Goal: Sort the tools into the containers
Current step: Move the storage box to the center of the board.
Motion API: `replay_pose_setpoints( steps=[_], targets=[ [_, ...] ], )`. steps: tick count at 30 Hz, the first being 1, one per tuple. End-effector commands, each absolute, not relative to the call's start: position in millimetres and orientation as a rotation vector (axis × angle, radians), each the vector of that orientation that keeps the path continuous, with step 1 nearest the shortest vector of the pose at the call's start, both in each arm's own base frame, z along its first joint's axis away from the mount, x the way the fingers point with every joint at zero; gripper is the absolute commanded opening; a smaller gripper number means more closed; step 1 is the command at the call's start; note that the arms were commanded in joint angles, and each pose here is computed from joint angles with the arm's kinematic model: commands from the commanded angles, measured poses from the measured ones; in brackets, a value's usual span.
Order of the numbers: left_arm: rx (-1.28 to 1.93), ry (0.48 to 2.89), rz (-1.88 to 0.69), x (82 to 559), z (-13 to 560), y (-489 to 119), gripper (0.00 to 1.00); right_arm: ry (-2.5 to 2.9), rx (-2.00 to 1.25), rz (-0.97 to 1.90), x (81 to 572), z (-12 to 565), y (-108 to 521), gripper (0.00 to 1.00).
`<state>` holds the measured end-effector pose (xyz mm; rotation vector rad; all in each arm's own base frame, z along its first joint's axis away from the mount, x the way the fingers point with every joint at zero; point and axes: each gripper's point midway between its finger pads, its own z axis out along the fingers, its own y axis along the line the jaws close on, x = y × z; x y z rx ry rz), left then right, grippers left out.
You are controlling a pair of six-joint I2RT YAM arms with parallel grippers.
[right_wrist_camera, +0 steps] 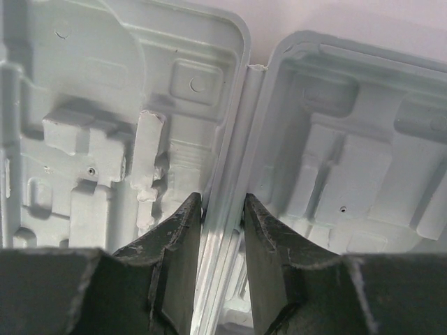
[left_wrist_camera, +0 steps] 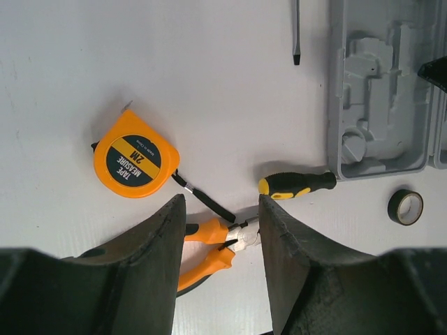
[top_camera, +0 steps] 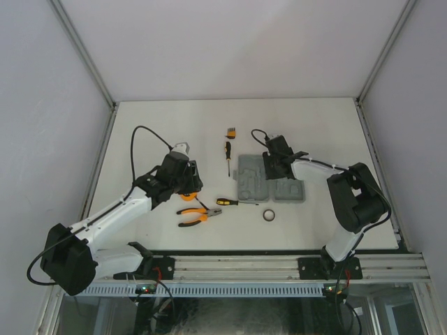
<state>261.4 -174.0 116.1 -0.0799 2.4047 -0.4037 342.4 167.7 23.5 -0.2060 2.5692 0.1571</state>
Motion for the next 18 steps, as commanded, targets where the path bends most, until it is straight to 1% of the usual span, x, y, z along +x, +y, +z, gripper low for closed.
replay_pose_setpoints(
  steps=[1, 5, 11, 18],
  targets=[
    [-0.097, 2.374, -0.397, 264, 119, -170, 0.5, 2.471, -0.292, 0.224, 364, 44, 183, 0.3],
    [-0.099, 2.376, -0.385, 265, 118, -167, 0.51, 2.445, -0.296, 0.245, 366, 56, 185, 0.36],
    [-0.111, 2.377, -0.38, 265, 117, -165, 0.52, 2.377, -0.253, 0.299, 366, 92, 185, 0.5],
    [-0.126, 2.386, -0.365, 265, 115, -160, 0.52, 2.297, -0.154, 0.366, 353, 134, 175, 0.52]
  ],
)
